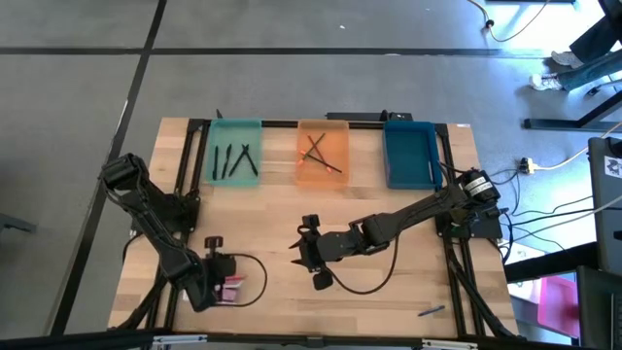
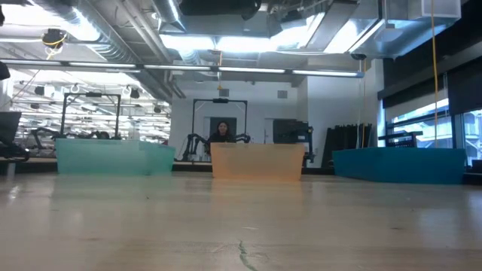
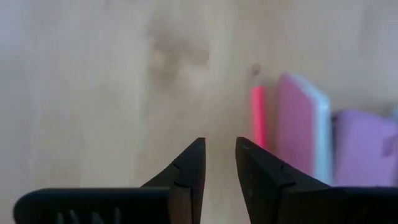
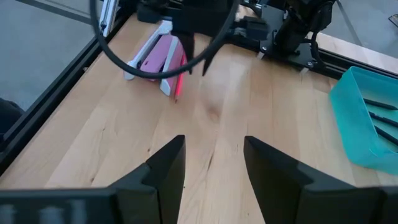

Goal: Sort crayons/erasers/pens/pencils in bins
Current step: Put the pink pencil into the orange bin

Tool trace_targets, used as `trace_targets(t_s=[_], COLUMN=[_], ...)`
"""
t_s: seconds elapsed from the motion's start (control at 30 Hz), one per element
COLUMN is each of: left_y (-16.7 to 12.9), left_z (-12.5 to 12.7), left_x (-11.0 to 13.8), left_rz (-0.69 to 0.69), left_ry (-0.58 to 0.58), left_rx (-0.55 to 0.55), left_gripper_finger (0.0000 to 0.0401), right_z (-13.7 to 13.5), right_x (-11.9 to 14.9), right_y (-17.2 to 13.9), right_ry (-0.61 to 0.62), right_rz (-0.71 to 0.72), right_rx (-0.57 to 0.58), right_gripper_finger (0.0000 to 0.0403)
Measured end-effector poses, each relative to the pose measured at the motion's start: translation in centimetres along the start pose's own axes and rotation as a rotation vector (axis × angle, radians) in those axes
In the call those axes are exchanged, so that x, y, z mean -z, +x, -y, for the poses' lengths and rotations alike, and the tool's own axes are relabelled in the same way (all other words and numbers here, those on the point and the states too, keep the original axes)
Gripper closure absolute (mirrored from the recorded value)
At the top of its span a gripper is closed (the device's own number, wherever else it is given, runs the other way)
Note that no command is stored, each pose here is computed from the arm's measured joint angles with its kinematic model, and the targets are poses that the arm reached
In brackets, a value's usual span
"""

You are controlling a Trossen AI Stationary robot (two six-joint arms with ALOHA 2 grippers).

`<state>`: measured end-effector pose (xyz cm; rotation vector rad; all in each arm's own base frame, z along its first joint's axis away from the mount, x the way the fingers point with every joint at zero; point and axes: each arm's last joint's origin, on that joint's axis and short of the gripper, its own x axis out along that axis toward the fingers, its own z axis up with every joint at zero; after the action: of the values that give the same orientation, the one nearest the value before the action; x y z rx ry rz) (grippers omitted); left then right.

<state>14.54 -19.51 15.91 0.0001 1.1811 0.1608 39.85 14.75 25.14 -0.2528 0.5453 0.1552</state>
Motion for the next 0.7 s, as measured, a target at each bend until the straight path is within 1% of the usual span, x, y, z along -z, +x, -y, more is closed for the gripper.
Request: trace_targets(t_s=[0.1, 0.27, 0.7], left_y=[-0.01, -0.05, -0.3], left_z=[-0.28, -0.01, 0.46], left_x=[0.18, 0.21, 0.81], left_rz=[-0.023, -0.043, -0.048], left_ry=[0.004, 0.003, 0.005], left_rx=[-0.023, 0.011, 0.035], left_gripper_finger=[0.0319, 0.0319, 0.0319], right_z=[-0.01, -0.01, -0.01], right_x=[0.0, 0.0, 0.01], right_y=[0.0, 0.0, 0.01], right_ry=[0.0, 0.0, 0.0], right_rz=[0.0, 0.0, -0.001], right_rx=[0.0, 0.0, 0.0], right_gripper_finger=[0.0234, 0.0234, 0.0234])
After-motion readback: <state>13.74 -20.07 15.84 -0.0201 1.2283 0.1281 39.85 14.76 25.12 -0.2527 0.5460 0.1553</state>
